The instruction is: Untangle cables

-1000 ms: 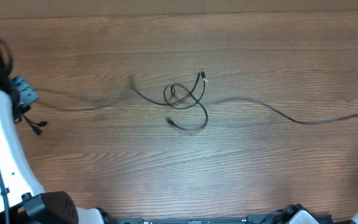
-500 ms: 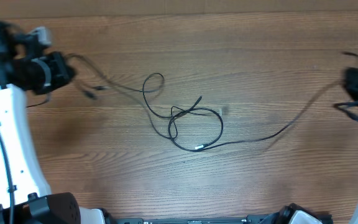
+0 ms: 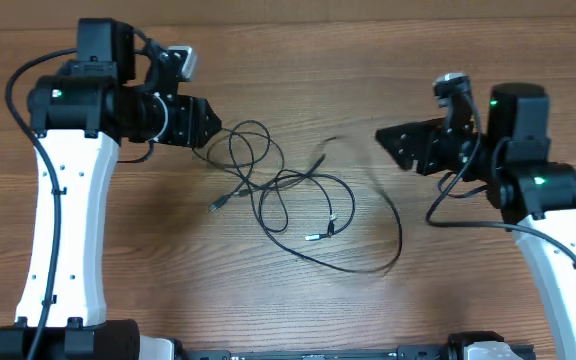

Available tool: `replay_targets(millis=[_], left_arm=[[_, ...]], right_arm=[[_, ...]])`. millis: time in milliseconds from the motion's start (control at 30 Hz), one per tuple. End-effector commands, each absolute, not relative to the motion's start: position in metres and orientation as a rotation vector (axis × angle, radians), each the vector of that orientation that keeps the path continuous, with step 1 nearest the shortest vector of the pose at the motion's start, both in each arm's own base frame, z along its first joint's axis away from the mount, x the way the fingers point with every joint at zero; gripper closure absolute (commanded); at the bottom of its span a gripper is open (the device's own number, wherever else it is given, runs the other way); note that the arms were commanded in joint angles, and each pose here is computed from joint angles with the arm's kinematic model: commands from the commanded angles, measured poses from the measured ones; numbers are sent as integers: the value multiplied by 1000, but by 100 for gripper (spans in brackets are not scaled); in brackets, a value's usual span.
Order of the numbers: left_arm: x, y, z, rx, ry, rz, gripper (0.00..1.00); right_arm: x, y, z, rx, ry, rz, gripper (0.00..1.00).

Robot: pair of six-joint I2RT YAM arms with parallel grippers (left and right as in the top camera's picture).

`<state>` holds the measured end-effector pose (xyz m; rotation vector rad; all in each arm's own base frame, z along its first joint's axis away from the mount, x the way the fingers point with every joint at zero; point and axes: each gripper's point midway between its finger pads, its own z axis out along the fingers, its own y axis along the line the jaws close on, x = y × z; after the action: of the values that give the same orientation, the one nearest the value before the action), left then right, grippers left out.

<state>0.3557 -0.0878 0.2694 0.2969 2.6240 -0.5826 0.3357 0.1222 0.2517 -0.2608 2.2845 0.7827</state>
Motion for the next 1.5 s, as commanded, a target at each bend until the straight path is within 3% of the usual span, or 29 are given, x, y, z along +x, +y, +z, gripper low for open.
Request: replay_targets(millis=[0, 200, 267, 833, 1467], left_arm=[[348, -102, 282, 395, 2585, -562, 45], [338, -126, 269, 495, 2616, -550, 48], [334, -131, 259, 526, 2638, -519, 48], [300, -184, 145, 727, 2773, -563, 42], [293, -198, 36, 140, 3175, -660, 48]], right_arm=[[345, 100, 240, -196, 2334, 583, 21], [339, 76, 221, -108, 2429, 424, 13], [336, 75, 217, -104, 2447, 421, 1], [331, 78, 213, -107, 2474, 442, 0], [331, 78, 213, -107, 2475, 442, 0]])
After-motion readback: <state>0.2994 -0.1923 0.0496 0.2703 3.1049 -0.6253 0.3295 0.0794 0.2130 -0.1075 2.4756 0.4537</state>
